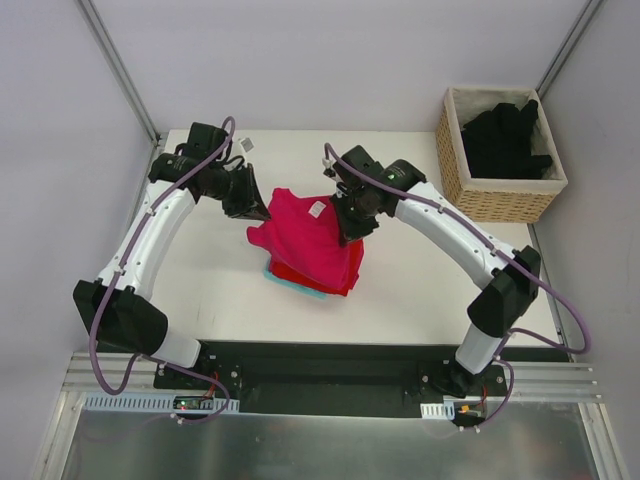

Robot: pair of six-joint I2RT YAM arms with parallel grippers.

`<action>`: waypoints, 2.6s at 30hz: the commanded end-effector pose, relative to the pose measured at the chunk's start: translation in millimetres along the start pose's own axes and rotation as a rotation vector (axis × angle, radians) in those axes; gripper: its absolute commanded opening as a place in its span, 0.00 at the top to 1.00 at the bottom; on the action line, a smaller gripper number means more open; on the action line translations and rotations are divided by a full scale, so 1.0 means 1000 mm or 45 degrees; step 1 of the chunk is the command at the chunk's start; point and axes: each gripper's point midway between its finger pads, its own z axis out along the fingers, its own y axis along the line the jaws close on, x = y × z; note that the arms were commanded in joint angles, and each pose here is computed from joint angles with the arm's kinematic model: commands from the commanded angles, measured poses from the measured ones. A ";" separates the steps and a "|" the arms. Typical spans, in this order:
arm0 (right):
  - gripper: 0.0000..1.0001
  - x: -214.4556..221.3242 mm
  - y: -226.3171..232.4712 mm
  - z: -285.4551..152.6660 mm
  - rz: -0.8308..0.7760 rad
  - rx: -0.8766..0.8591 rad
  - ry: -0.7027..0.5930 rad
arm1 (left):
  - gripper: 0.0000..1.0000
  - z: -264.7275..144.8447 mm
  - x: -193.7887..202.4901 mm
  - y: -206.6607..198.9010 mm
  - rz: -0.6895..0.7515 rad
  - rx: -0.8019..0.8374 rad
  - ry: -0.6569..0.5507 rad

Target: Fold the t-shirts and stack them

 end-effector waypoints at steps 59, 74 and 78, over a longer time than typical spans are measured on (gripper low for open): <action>0.99 0.051 -0.018 0.025 0.167 0.058 0.079 | 1.00 0.040 0.011 0.032 -0.095 -0.060 0.080; 0.99 0.041 -0.038 0.046 0.261 0.088 0.037 | 1.00 0.055 -0.023 0.031 -0.052 -0.081 0.064; 0.99 0.047 -0.040 0.061 0.283 0.095 0.069 | 1.00 0.065 -0.026 0.043 -0.029 -0.128 0.076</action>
